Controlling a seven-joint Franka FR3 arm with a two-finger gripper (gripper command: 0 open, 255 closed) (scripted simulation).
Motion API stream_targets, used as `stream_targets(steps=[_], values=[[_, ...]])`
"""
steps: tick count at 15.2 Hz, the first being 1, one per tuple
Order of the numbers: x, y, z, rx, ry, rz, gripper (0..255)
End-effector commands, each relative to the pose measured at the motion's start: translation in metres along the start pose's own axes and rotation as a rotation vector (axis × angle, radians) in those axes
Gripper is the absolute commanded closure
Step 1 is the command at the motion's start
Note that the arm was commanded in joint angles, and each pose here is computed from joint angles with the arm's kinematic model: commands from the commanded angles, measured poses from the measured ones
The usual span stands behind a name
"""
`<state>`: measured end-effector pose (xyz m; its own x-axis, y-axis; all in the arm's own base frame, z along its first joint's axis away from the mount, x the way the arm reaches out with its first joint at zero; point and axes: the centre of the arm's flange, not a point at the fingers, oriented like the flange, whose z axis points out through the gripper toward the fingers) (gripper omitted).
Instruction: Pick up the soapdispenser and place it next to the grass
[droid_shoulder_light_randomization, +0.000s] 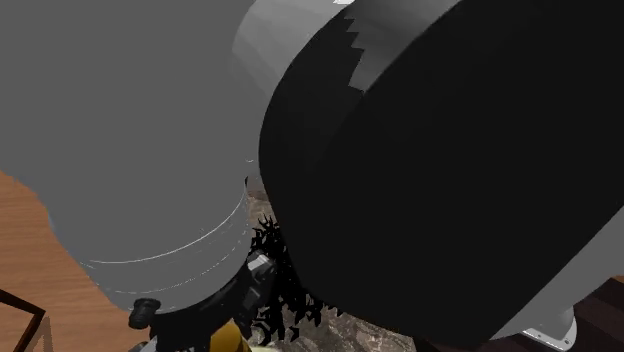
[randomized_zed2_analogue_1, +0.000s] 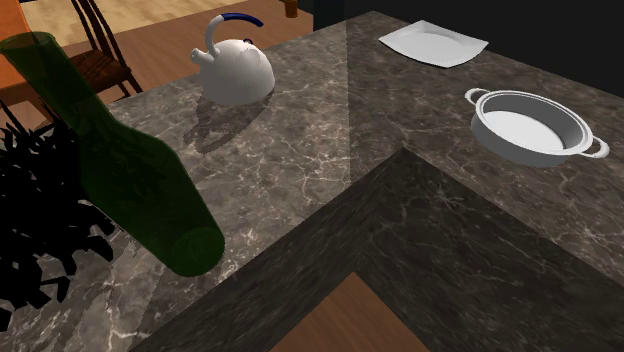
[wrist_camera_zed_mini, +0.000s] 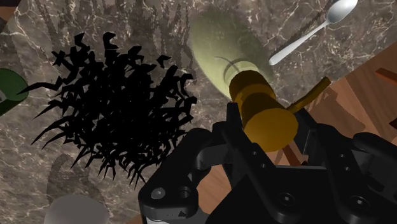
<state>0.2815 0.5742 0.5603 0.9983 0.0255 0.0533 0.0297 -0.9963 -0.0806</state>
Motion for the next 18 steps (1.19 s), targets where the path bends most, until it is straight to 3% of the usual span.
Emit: stream_targets(steps=[1, 18], values=[[0.0, 0.001, 0.01, 0.001, 0.001, 0.0, 255], [-0.005, 0.008, 0.1, 0.001, 0.001, 0.0, 255]])
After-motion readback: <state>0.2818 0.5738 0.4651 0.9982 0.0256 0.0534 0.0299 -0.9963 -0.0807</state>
